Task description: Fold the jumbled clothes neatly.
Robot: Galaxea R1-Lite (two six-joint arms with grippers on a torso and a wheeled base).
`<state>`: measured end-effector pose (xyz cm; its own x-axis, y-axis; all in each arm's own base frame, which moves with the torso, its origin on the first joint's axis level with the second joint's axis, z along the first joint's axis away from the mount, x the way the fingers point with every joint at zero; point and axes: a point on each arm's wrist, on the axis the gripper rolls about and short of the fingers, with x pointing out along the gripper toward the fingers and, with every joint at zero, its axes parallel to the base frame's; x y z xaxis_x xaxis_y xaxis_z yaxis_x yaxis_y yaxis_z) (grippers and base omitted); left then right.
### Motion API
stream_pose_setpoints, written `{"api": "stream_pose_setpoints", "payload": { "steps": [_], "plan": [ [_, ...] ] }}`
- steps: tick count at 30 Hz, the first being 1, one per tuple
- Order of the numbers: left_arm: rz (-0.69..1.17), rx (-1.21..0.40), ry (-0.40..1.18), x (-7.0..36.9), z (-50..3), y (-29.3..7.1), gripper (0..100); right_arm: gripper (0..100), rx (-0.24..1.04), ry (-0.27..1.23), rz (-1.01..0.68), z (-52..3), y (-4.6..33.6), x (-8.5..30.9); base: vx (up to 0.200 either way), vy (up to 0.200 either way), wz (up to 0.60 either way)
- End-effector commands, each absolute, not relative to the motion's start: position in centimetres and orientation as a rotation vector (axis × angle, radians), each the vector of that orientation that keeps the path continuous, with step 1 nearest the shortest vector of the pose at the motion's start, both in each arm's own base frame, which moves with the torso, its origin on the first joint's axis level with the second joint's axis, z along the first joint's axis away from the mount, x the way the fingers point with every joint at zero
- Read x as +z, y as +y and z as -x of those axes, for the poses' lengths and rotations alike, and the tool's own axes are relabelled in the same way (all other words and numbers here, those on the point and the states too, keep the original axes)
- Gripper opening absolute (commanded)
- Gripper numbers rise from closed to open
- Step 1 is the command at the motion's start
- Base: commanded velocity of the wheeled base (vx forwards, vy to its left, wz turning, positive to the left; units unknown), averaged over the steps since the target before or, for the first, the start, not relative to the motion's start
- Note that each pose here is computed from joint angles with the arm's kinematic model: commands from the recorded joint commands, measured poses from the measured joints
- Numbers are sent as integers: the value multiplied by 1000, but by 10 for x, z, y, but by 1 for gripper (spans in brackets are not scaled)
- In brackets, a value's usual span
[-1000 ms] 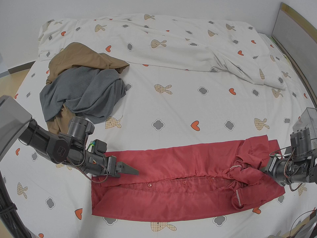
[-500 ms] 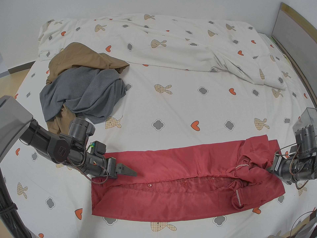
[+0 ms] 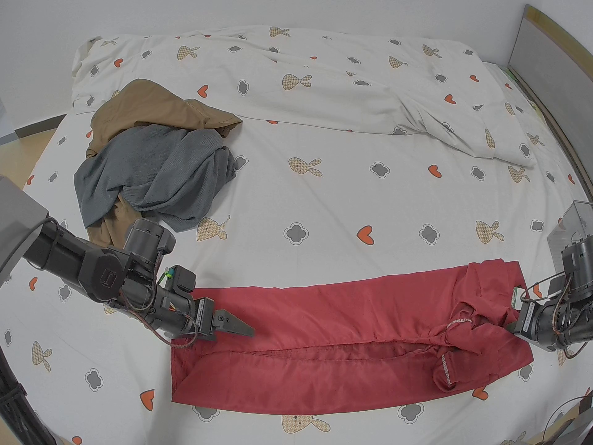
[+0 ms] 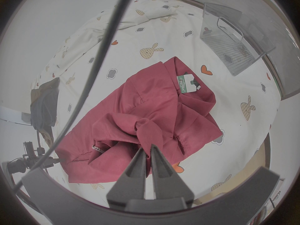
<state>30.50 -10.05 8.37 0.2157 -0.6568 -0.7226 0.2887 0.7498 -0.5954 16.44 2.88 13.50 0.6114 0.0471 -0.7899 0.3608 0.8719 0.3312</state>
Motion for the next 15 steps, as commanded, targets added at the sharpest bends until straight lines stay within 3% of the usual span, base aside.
{"api": "stream_pose_setpoints", "payload": {
  "steps": [1,6,15],
  "plan": [
    [359,-693,1165,93,-304,-104,100,0,-203,956,-478,-170,30,124,0,0,0],
    [360,-693,1163,93,-304,-104,100,0,-221,985,-471,-180,32,117,0,0,0],
    [361,-697,1137,97,-308,-103,100,0,-182,829,-511,-215,33,122,0,0,0]
  ]
}}
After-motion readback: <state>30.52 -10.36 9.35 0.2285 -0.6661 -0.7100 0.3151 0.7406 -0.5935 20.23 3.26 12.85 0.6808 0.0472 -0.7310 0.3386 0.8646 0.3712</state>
